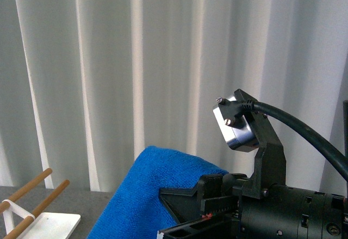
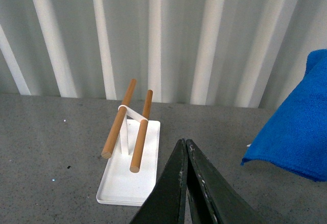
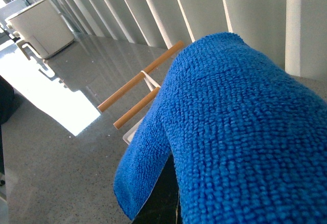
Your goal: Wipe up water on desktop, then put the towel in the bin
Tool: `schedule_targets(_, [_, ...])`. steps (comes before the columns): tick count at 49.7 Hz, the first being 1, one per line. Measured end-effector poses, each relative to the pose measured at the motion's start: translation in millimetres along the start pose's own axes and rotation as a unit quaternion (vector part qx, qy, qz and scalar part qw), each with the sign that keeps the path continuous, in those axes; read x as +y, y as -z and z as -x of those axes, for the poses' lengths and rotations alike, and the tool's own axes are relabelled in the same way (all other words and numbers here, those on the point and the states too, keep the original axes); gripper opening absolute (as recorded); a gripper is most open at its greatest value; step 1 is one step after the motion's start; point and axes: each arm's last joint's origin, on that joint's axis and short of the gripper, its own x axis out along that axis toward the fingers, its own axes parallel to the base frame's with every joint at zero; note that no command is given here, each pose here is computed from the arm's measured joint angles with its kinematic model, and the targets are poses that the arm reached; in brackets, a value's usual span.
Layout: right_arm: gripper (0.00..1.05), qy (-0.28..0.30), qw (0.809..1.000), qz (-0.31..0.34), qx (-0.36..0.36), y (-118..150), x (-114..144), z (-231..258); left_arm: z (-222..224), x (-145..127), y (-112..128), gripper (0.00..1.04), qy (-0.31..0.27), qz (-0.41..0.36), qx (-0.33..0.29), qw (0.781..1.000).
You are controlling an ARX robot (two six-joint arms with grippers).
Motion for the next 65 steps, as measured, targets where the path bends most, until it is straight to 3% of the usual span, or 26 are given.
schedule_targets(3, [0.03,0.012,1.0,-0.002,0.001,0.2,-2.4,0.7,0.0,0.0,0.1,0.04,0.0,0.0,0.0,1.0])
schedule_targets(9, [0.03,0.09,0.994,-0.001,0.066,18.6,-20.4,0.4,0.0,0.0,0.1,0.3,0.0,0.0,0.0,1.0])
schedule_targets(12, [0.03,0.128,0.983,-0.002,0.13,35.9,-35.1,0.0,0.0,0.0,0.0,0.41,0.0,0.0,0.0,1.0])
schedule_targets(20, [0.03,0.226,0.929,-0.023,0.292,82.2,-76.1,3.5,0.0,0.0,0.1,0.66,0.0,0.0,0.0,1.0])
schedule_targets(24, [0.03,0.252,0.908,-0.031,0.332,99.7,-90.0,8.9,0.0,0.0,0.1,0.8,0.0,0.0,0.0,1.0])
schedule_targets(31, [0.03,0.273,0.894,-0.023,0.355,106.0,-100.0,10.8,0.0,0.0,0.1,1.0,0.0,0.0,0.0,1.0])
schedule_targets(42, [0.03,0.322,0.872,0.018,0.367,80.7,-129.5,-9.4,0.0,0.0,0.0,0.98,0.0,-0.001,0.0,1.0])
schedule_targets(50, [0.03,0.328,0.871,0.033,0.364,63.3,-133.0,-25.7,0.0,0.0,0.1,0.98,0.0,-0.001,0.0,1.0])
schedule_targets(59, [0.03,0.305,0.879,0.06,0.361,49.2,-117.8,-59.2,0.0,0.0,0.0,0.98,0.0,-0.001,0.0,1.0])
schedule_targets(65, [0.03,0.262,0.891,0.072,0.364,48.9,-87.5,-93.4,0.0,0.0,0.0,0.98,0.0,-0.001,0.0,1.0])
